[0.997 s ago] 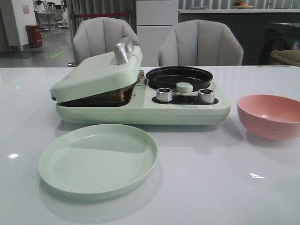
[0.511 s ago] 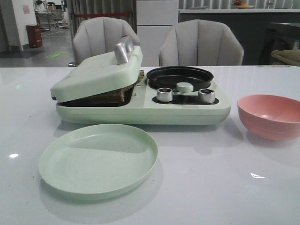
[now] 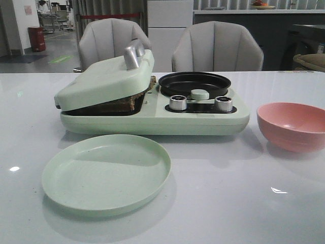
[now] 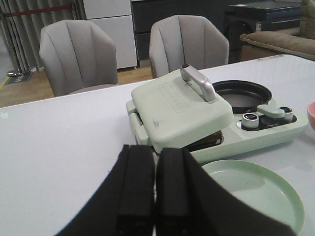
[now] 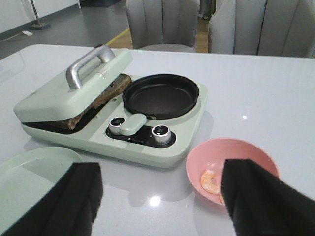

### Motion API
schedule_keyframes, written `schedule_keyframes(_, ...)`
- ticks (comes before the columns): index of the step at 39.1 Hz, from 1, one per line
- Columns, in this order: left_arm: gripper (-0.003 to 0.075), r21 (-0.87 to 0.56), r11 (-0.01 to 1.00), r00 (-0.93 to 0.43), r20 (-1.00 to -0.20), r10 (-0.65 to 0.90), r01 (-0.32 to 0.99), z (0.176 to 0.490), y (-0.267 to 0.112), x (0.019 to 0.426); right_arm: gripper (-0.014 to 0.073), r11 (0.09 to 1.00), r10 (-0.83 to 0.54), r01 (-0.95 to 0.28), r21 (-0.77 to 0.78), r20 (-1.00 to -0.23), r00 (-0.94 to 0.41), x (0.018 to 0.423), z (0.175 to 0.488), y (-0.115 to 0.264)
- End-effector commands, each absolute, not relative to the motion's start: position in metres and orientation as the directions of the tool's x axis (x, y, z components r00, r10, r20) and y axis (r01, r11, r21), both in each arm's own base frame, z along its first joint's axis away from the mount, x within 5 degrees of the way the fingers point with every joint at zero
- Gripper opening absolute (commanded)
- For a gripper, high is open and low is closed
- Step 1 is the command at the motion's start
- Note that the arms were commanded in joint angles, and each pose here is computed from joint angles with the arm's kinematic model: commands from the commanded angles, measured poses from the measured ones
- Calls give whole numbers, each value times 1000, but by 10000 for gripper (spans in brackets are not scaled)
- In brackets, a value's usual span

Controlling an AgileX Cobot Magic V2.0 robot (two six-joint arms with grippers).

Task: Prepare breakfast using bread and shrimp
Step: 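Release the lid and raise the left gripper away, then reach the right gripper down to the rim of the pink bowl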

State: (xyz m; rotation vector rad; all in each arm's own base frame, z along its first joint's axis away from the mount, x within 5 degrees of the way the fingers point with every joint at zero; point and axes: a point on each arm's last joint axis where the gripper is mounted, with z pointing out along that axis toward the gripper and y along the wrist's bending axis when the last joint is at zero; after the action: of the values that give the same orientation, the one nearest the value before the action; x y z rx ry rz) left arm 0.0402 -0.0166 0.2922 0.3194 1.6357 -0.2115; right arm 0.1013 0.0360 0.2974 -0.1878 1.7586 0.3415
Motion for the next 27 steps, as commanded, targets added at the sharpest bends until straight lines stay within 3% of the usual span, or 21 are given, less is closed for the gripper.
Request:
schedule_keyframes(1,115,34,946,18,-999,30,323,307,-16,40,600,940,83,-320,116,-990,-116,112,314,39)
schedule_keyframes(9,115,33,946,17,-999,29,323,307,-16,40,600,941,50,-329,76,-995,-85,119,318,42)
schedule_keyframes(13,115,33,946,17,-999,29,323,307,-16,40,600,949,72,-294,112,-987,-146,129,329,42)
schedule_keyframes(20,114,33,946,17,-999,29,323,307,-16,40,600,985,67,-133,113,-947,-313,166,357,29)
schedule_keyframes(27,114,33,946,17,-999,29,323,307,-16,40,600,977,209,49,207,-884,-418,206,362,5)
